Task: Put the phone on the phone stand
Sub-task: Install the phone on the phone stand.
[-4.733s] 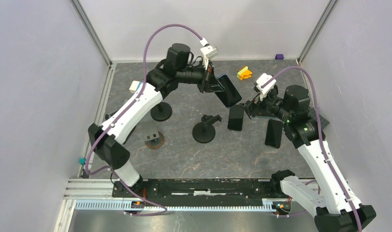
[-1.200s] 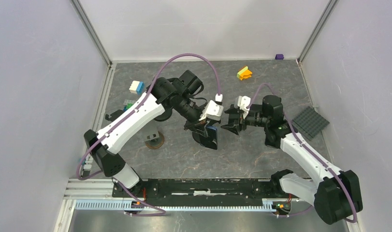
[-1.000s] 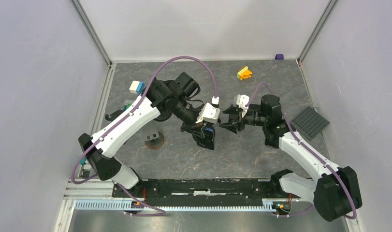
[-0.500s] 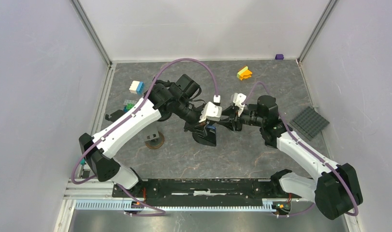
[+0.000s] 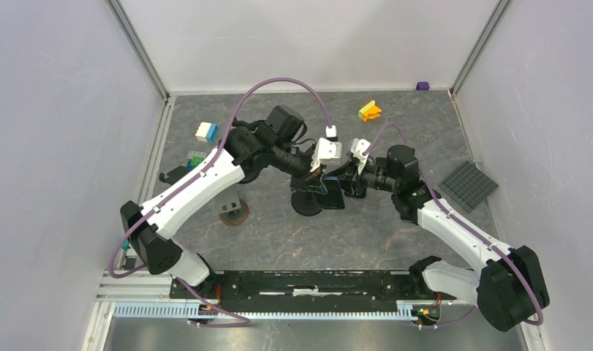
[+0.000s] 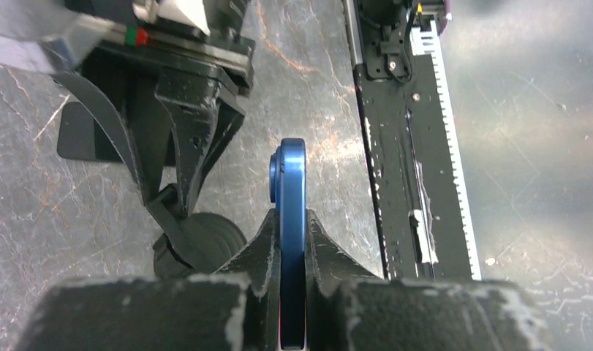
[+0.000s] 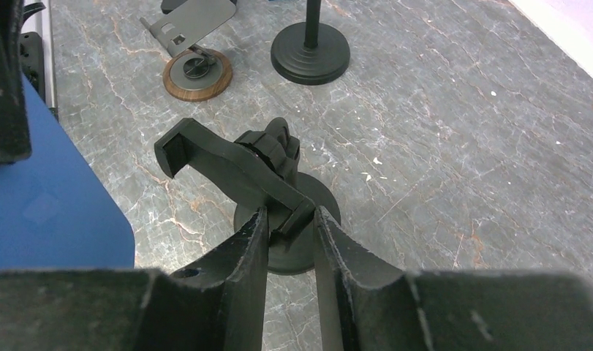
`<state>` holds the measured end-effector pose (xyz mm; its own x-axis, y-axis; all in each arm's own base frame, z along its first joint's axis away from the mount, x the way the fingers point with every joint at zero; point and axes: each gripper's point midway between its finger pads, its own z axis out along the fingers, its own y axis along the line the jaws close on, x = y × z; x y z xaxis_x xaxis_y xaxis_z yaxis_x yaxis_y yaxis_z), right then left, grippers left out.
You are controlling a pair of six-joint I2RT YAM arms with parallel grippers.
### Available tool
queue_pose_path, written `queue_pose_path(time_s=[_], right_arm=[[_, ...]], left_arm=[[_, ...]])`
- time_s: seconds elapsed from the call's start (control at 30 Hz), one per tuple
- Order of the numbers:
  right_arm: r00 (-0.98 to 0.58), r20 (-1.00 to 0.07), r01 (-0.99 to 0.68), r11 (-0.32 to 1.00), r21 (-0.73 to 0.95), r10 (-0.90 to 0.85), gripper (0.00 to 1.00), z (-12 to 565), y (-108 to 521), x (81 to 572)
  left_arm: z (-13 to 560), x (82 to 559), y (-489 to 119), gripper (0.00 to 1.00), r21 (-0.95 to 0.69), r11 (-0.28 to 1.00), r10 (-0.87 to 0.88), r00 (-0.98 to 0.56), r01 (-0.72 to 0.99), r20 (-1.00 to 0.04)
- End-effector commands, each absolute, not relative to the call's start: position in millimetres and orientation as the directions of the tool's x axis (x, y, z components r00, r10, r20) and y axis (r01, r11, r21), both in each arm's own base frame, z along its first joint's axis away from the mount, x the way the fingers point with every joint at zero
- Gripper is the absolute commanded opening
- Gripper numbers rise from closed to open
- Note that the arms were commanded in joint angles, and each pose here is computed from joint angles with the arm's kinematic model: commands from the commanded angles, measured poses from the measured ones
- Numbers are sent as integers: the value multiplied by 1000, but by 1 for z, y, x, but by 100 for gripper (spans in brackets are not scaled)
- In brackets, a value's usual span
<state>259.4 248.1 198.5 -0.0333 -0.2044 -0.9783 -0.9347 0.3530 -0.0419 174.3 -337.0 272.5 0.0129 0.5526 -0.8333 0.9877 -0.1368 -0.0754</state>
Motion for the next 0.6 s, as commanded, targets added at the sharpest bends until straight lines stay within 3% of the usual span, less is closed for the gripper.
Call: queue_pose_path(time_s=[0.0,0.57], right_arm=[[0,-984,-917,393,-71,-177,30,217,249,267],[-10,-981,-905,418,-74,-195,18,215,247,268]], left_arm=[[300,179,-363,2,-65,-149,434,6,987,-901],[294,210,-366,2,46,-109,508,96,993,-856]])
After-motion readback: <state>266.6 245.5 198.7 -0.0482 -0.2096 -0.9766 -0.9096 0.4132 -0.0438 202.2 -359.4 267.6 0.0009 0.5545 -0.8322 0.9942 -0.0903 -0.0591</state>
